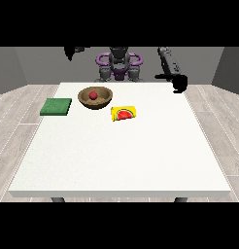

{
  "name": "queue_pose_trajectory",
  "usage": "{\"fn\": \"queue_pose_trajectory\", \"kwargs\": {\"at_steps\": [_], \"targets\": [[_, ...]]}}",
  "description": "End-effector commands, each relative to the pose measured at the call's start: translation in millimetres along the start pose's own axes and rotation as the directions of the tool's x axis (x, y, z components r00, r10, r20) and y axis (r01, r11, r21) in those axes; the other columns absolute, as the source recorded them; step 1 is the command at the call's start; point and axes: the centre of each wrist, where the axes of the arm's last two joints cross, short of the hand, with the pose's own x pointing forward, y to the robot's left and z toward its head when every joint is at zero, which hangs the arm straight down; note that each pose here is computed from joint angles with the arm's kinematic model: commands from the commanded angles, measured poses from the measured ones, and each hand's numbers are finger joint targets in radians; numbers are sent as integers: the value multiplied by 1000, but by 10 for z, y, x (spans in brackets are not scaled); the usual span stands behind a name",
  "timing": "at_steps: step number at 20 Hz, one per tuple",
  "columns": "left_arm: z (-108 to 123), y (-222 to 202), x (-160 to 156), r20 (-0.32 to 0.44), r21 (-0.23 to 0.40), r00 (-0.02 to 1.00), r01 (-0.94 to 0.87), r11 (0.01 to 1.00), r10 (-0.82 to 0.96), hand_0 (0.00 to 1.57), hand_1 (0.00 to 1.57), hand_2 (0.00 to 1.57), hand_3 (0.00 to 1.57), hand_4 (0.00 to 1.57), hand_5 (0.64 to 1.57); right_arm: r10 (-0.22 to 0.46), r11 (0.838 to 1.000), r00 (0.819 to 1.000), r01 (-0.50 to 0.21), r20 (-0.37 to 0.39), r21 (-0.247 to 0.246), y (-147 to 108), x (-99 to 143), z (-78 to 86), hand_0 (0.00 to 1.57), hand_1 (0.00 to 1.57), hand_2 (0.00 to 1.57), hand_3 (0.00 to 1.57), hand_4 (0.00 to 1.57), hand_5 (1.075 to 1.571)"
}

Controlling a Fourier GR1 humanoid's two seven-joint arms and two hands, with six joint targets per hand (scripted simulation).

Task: Pick the cup and pour the ball into the bowl, then pick the bowl and place it on the pad

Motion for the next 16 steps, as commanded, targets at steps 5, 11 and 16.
{"fn": "queue_pose_trajectory", "kwargs": {"at_steps": [5,11,16], "targets": [[-746,736,848,71,-87,997,11,996,-4,0,0,0,0,0,1525,-14,999,999,12,-44,-43,47,-423,17,0,0,0,0,472,1569],[-1171,606,1433,124,-164,989,103,981,-83,0,0,0,0,0,1522,-66,994,996,59,-66,-96,-135,-946,-128,0,0,0,0,402,1569],[-1386,581,1880,115,-153,986,141,978,-124,0,0,0,0,0,1533,-128,985,982,110,-139,-130,-395,-1319,-92,0,0,0,0,341,1571]]}}
